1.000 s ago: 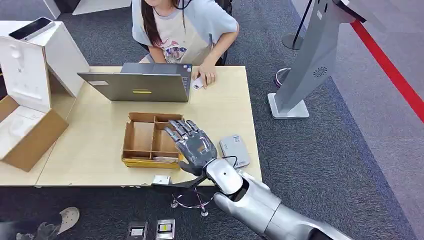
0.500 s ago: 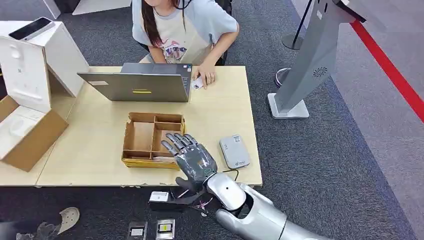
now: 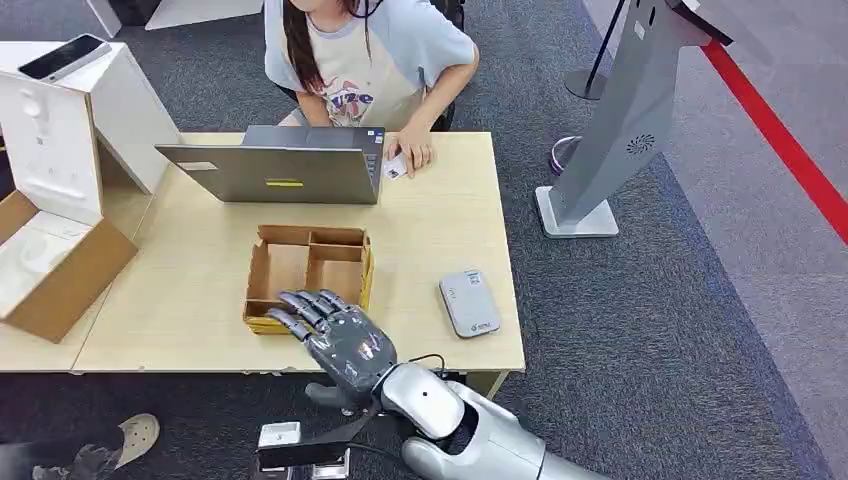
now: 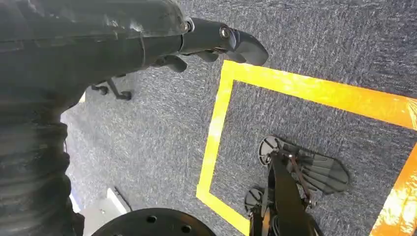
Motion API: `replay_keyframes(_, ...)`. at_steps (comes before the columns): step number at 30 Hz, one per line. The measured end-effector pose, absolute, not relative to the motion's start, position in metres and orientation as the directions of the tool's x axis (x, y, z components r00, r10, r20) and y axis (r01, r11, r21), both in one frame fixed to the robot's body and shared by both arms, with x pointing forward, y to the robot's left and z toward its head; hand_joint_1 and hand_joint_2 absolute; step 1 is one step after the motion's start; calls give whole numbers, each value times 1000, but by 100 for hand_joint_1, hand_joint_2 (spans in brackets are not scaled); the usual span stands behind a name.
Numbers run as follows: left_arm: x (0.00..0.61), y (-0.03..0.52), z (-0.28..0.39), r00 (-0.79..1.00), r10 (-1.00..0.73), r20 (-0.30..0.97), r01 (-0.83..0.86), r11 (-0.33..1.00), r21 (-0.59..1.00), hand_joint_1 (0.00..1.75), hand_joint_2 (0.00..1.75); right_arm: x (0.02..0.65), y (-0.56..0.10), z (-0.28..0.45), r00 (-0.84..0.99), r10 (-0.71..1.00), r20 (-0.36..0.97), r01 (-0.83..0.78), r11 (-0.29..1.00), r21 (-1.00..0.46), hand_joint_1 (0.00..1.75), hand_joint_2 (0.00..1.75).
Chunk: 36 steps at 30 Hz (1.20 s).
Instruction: Pass the card to the sensor for recognition and then transmit it.
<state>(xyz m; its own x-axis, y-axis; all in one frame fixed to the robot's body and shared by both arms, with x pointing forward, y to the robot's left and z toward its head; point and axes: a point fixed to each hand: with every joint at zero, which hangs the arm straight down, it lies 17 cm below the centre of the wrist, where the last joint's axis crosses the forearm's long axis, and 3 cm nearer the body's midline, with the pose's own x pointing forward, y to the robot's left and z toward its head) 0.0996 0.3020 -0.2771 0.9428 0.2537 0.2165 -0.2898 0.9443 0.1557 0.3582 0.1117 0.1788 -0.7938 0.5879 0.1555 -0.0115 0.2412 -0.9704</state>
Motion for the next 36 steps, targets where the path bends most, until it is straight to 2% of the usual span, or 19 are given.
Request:
replay_keyframes(14,99,302,-277,943,254,213,-290,944,158,0,175,337,164,179,-856,498,141,-19,241,-970,0,175)
replay_keyframes(21,99,303,-277,944,253,213,-289,944,161,0,175,342,180,198,-870,492,34,117,273,-955,0,175)
replay_keyframes(27,98,303,-277,945,253,208,-289,943,165,0,175,350,182,190,-866,499,-10,149,240,-959,0,175)
replay_keyframes(36,97,305,-277,945,255,206,-292,941,174,0,175,368,175,178,-853,522,26,113,233,-966,0,175)
